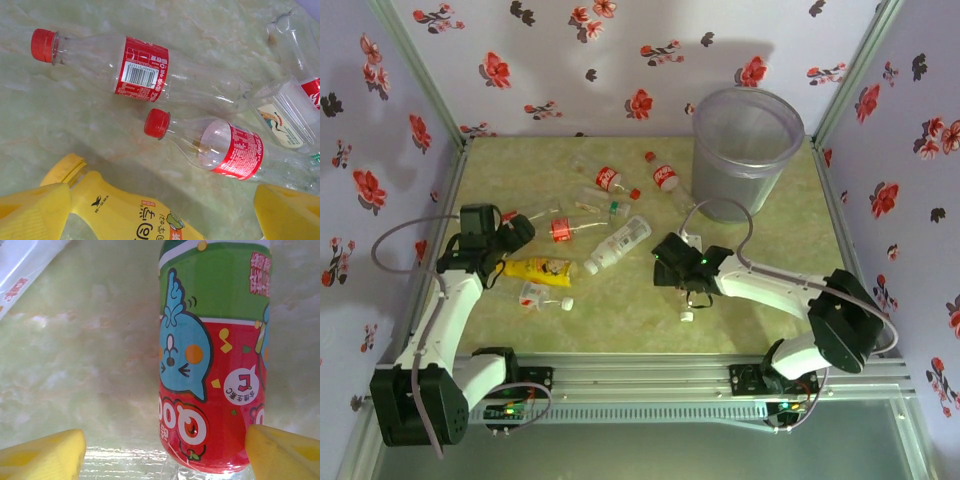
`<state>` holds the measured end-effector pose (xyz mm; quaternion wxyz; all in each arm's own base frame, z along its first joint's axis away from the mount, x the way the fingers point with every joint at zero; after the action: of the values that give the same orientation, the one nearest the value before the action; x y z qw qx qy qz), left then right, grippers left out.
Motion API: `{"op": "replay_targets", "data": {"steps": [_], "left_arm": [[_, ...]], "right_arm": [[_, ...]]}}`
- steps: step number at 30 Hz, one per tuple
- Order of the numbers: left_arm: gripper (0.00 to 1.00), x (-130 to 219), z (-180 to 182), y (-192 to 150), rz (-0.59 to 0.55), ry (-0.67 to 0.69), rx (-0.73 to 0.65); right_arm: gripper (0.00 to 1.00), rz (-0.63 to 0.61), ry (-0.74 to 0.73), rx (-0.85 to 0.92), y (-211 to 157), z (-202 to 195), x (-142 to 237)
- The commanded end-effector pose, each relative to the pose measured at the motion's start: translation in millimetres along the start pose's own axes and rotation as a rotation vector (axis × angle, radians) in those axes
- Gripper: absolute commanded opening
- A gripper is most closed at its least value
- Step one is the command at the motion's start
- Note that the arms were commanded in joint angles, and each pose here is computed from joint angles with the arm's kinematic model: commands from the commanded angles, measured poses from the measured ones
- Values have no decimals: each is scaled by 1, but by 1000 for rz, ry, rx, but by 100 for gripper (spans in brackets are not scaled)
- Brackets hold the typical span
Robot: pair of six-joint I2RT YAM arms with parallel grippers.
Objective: Put the plastic bottles in the bin
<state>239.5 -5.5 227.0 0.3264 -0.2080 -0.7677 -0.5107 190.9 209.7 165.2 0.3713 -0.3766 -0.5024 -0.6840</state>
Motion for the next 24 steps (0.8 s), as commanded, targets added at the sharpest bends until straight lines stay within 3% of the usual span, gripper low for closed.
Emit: {"op": "replay_targets", "data": {"steps": [1,10,24], "left_arm": [[94,-4,-5,1,-4,-28,20],[94,-10,-7,-1,-4,-36,25],[94,-17,-9,-3,10,-37,30]], "right_arm": [[84,-6,-62,-35,2,0,-2],[81,25,-105,-53,-6,-9,-28],[61,40,-128,-35,-8,-13,-38]]}}
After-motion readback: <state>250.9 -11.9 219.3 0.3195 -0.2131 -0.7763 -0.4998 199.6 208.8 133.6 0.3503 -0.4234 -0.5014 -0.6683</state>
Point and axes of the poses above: each hand's point on the last joint's axis, 136 mm out from that joint toward the fingers, its own x axis back along the fingers, its own z axis along the line the jaws close on, y = z × x, the point moved 10 cm from there along x, back along the fingers, and after that the axes turned 9 degrees about -x, right-handed, at the moved point
